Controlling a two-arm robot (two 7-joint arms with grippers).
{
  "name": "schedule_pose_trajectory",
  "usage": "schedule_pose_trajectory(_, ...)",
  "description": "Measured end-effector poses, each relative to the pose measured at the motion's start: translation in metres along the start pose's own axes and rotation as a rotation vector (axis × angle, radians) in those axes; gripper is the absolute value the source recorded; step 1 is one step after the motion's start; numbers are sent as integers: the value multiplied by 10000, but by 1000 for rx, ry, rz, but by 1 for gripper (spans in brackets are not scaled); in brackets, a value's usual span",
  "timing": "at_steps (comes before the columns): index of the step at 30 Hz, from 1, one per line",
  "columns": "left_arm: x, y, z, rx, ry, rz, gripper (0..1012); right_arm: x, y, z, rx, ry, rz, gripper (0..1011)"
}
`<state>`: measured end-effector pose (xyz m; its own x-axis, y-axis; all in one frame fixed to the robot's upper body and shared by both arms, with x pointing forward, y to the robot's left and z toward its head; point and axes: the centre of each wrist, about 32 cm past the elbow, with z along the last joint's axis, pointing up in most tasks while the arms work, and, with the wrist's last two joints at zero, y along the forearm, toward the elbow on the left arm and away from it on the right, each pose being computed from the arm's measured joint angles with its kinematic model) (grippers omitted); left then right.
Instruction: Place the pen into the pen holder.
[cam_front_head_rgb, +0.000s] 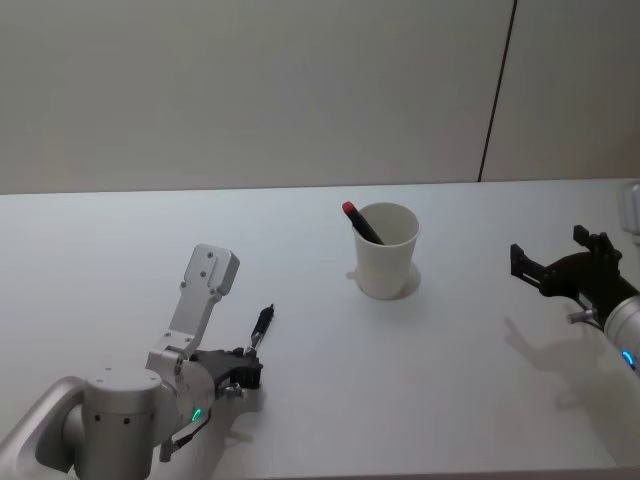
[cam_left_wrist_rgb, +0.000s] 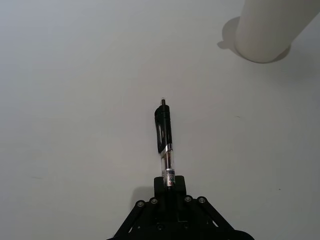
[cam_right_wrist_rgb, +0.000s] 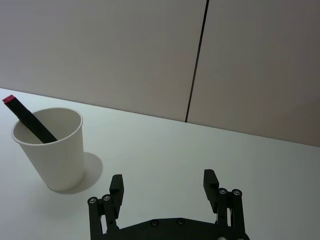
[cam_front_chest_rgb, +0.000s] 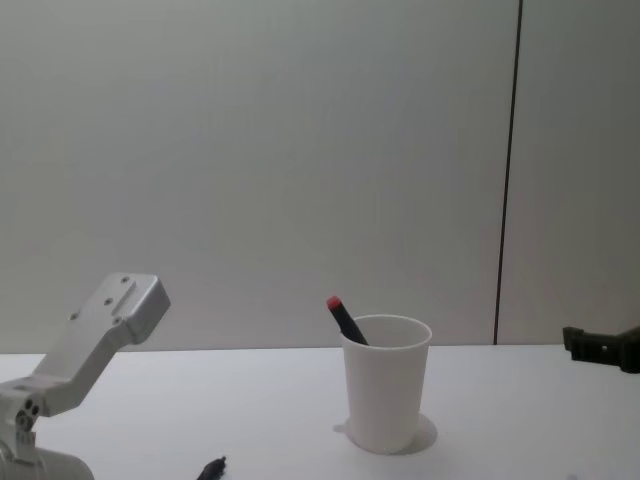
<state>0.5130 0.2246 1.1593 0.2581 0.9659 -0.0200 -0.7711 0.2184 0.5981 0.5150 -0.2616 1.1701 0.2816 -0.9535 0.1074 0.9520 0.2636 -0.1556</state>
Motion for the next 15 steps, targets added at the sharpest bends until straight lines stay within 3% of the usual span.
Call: schedule_pose_trajectory(15,11,30,-7,-25,-12,22,129,0,0,0,0,0,0,1002)
